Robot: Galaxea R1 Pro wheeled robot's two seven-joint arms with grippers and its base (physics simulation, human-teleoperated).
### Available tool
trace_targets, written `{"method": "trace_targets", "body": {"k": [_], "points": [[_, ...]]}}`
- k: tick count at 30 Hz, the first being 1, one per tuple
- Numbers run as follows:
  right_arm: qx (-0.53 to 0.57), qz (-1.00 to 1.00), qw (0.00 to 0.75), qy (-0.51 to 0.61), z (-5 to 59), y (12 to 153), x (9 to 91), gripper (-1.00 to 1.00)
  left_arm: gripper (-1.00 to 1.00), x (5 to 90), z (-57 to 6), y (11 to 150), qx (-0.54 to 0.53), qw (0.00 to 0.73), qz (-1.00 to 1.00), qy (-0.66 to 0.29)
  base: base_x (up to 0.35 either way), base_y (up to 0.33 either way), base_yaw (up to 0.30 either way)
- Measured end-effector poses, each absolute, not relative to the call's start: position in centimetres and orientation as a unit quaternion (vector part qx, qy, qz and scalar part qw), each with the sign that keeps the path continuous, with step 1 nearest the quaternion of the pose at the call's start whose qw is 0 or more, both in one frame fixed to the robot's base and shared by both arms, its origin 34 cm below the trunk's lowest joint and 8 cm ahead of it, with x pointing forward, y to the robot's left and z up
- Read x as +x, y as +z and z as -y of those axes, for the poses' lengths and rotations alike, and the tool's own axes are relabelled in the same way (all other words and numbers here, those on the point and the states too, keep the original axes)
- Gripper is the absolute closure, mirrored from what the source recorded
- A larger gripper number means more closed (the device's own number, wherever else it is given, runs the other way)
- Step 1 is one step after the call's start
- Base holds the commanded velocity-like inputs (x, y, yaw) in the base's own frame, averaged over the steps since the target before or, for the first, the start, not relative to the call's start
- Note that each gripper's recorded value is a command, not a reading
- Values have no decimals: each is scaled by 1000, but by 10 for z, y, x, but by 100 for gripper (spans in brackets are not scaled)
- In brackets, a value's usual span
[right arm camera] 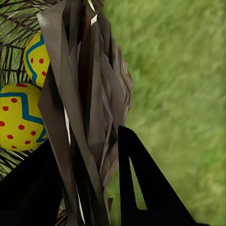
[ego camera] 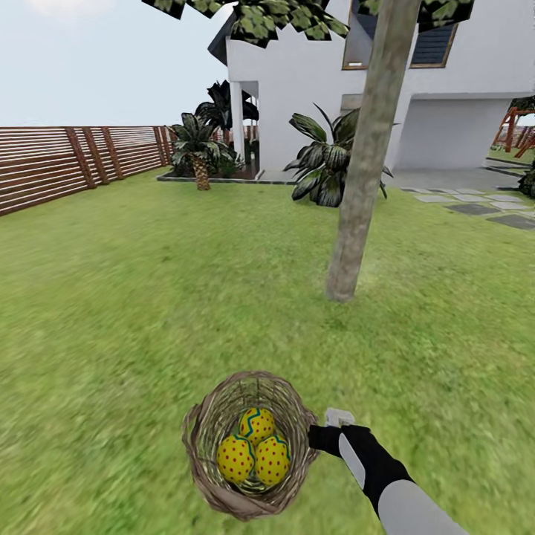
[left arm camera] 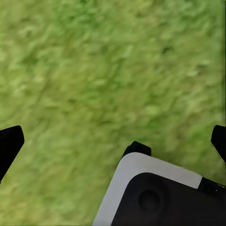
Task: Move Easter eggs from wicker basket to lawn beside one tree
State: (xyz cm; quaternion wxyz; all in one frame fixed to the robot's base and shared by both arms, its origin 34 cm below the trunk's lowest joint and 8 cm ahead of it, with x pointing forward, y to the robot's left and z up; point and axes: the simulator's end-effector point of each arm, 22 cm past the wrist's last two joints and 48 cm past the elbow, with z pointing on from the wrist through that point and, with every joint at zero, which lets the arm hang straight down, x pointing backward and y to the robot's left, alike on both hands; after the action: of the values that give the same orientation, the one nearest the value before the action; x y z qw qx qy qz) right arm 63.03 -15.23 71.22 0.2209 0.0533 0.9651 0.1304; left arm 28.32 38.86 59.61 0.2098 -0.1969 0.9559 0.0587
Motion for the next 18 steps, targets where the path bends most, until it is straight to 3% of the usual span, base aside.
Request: {"method": "trace_targets", "body": {"k": [18], "points": [[54,-964,222,134,148,713,631,100,-100,283,-389,596,-197,210,-956,59,327,115,-55]]}}
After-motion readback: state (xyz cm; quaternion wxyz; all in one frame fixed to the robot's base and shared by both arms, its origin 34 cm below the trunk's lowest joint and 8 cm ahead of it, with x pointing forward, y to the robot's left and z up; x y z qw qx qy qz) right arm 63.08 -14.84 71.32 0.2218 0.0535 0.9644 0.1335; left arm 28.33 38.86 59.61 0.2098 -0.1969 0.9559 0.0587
